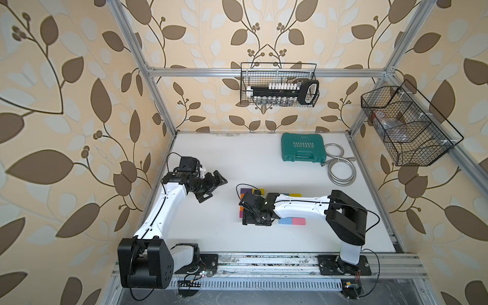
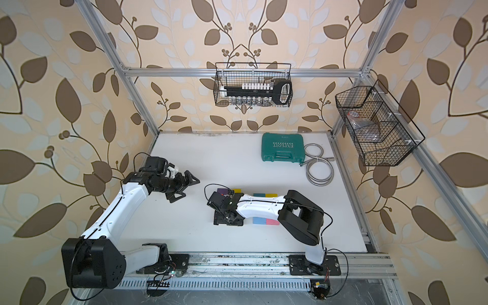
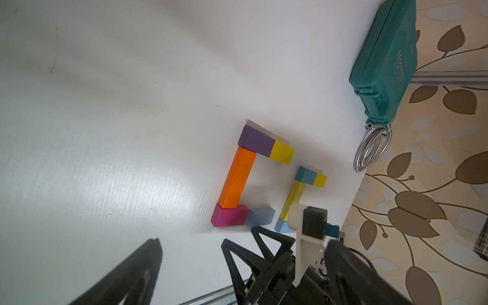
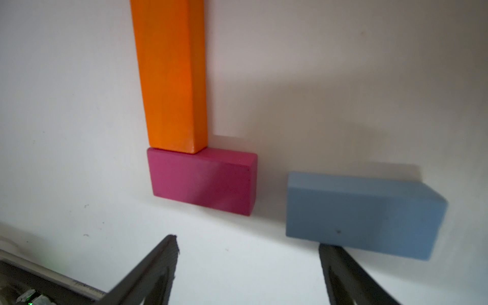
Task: Assemble the letter c with building blocks
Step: Assemble the building block at the center of the board.
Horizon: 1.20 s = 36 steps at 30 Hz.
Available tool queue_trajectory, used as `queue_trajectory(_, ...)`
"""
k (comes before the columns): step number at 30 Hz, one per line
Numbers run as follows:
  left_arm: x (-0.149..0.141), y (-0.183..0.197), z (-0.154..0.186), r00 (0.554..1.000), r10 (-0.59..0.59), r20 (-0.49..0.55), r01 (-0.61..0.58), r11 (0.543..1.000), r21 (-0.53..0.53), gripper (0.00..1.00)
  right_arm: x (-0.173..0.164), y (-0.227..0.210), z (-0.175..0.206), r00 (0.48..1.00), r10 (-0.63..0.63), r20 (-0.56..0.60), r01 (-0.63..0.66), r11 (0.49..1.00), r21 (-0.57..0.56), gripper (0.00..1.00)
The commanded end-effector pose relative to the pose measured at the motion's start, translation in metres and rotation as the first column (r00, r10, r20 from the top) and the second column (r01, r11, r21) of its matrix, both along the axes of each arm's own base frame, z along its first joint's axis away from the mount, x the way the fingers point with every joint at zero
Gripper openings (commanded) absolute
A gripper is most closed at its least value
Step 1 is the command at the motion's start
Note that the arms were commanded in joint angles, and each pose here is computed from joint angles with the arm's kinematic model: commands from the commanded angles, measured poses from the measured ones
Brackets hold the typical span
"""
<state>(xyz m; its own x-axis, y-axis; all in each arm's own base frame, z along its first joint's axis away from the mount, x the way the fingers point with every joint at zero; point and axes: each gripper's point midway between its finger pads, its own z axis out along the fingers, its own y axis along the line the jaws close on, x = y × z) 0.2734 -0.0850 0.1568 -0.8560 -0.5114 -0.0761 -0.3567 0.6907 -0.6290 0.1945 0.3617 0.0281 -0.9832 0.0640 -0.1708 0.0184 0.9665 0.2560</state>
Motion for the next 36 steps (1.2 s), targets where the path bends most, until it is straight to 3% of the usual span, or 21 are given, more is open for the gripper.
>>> queue_trajectory(1,0.003,-0.001,0.017,0.999,-0.003,0.054,0.004,1.0,-0.01,0.99,0.002,0.003,0.022,0.999,0.012,0.037,-0.013,1.0,0.025,0.82)
queue_trajectory(6,0.002,-0.001,0.019,0.998,-0.003,0.058,0.004,1.0,-0.012,0.99,0.006,-0.014,0.042,0.997,-0.007,0.079,0.005,1.0,0.03,0.83)
queue_trajectory(15,0.002,-0.001,0.02,0.998,-0.002,0.057,0.003,1.0,-0.012,0.99,0.025,-0.054,0.031,0.995,-0.084,0.05,0.083,0.996,0.011,0.86)
queue_trajectory(36,0.005,-0.001,0.023,0.998,-0.003,0.06,0.004,1.0,-0.01,0.99,0.021,-0.056,-0.004,0.995,-0.098,-0.021,0.098,0.995,-0.021,0.86)
